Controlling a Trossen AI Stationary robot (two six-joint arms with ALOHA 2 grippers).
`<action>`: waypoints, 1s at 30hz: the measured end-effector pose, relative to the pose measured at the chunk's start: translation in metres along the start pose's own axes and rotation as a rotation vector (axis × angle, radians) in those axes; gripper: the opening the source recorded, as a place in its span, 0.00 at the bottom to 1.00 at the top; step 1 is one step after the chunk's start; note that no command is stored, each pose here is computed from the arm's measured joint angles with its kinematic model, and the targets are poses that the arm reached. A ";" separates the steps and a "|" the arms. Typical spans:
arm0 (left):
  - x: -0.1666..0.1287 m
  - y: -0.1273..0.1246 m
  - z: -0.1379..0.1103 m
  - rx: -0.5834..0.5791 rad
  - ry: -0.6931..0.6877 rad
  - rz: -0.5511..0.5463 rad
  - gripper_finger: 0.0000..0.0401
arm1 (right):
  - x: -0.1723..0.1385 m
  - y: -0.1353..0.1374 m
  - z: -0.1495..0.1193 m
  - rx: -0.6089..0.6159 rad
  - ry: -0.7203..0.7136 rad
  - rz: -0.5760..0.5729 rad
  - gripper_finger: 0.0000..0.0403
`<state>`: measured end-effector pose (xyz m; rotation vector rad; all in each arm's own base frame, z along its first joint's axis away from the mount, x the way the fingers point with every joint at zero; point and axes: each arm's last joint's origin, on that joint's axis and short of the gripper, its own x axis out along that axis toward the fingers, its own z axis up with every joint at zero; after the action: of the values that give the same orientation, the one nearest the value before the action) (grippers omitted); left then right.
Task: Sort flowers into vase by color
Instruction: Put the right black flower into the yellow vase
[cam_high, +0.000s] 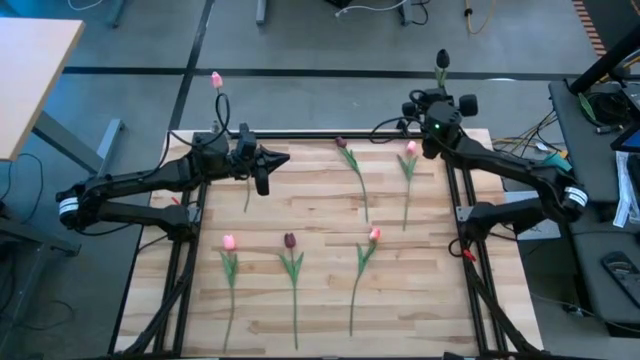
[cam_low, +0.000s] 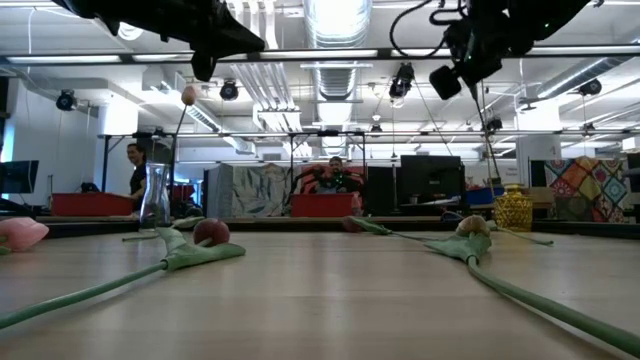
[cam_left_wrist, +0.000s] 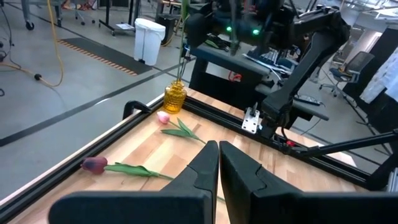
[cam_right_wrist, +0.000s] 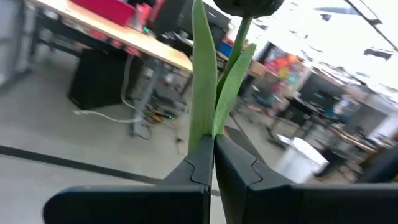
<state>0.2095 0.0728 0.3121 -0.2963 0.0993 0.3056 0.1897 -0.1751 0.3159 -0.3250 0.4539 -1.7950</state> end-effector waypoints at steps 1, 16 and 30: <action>0.000 0.000 0.000 0.000 0.000 0.000 0.00 | 0.000 0.000 0.000 -0.001 0.004 -0.007 0.02; -0.001 0.000 0.001 0.016 -0.003 -0.002 0.00 | 0.026 -0.008 -0.010 0.073 0.077 -0.150 0.02; -0.005 0.003 0.002 0.019 0.001 0.013 0.00 | 0.031 -0.005 -0.018 0.159 0.101 -0.161 0.02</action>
<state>0.2043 0.0743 0.3137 -0.2766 0.1048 0.3169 0.1691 -0.2011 0.3024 -0.1644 0.3612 -1.9981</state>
